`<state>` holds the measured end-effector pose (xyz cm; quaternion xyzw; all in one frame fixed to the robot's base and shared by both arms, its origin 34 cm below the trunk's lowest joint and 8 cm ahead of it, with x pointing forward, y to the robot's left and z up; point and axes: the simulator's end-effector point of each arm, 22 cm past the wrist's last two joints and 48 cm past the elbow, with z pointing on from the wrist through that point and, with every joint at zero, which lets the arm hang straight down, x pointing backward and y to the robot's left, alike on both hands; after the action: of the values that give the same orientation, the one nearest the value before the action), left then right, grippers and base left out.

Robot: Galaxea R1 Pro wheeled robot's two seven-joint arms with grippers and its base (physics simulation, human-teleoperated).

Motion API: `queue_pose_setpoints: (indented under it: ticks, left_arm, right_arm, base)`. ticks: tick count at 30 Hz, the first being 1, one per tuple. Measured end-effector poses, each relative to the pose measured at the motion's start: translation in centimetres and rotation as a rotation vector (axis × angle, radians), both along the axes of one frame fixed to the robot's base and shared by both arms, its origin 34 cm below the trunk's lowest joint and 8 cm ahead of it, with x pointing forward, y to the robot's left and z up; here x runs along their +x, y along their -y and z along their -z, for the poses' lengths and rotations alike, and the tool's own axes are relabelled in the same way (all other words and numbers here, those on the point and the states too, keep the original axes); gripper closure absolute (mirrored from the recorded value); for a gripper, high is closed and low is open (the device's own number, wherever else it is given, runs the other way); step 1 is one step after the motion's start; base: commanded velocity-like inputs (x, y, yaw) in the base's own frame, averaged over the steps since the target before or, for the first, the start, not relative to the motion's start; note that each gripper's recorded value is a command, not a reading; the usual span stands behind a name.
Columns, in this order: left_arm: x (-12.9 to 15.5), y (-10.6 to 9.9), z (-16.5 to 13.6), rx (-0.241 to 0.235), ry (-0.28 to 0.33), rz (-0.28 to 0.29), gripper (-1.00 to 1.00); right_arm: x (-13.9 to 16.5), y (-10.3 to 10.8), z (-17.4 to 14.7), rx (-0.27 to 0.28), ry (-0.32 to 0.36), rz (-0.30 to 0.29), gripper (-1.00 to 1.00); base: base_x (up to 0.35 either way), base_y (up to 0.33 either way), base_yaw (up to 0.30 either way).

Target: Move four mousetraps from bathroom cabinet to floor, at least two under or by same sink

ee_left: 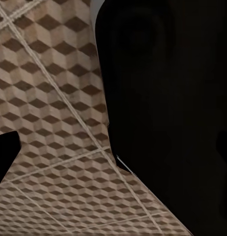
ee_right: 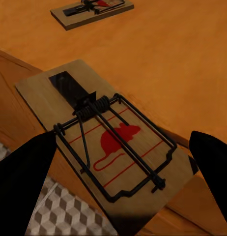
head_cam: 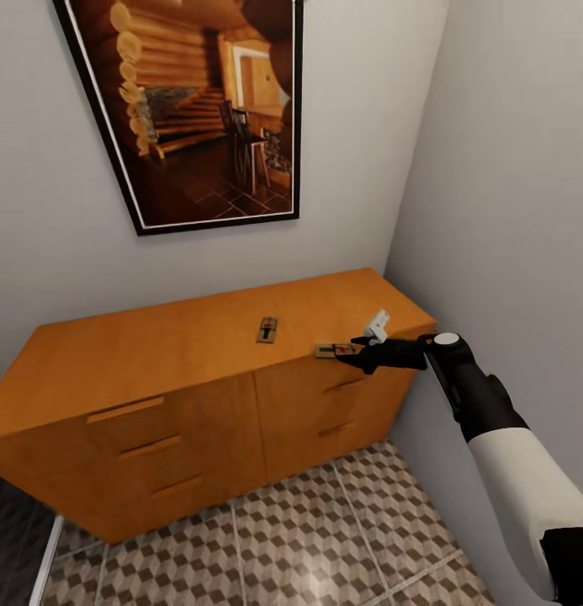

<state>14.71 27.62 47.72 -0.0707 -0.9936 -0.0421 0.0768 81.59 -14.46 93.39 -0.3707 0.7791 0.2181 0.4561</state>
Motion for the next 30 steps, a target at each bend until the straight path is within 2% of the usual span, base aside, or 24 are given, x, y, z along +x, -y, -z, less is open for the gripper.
queue_pose_setpoints:
  ticks: [16, 20, 25, 30]
  left_arm:
    - [0.0, 0.0, 0.0, 0.0, 0.0, 0.0, -1.0]
    - [0.0, -0.6, 0.0, 0.008, 0.002, 0.001, -1.0]
    - [0.2, -1.1, 0.0, 0.012, 0.006, 0.001, -1.0]
    - [0.4, -1.1, 0.0, 0.01, 0.015, 0.003, -1.0]
  right_arm:
    - [0.0, -0.1, 0.0, -0.001, 0.0, -0.001, 1.0]
    - [-0.1, 0.0, 0.4, 0.0, -0.008, -0.003, 1.0]
    - [-0.5, 0.4, 2.4, -0.001, -0.056, 0.003, 1.0]
    - [-1.3, 2.2, 6.5, -0.02, -0.093, -0.004, 1.0]
  base:
    - [-0.337, 0.0, 0.0]
    - [-0.174, 0.0, 0.0]
    - [-0.028, 0.0, 0.0]
    - [-0.004, 0.0, 0.0]
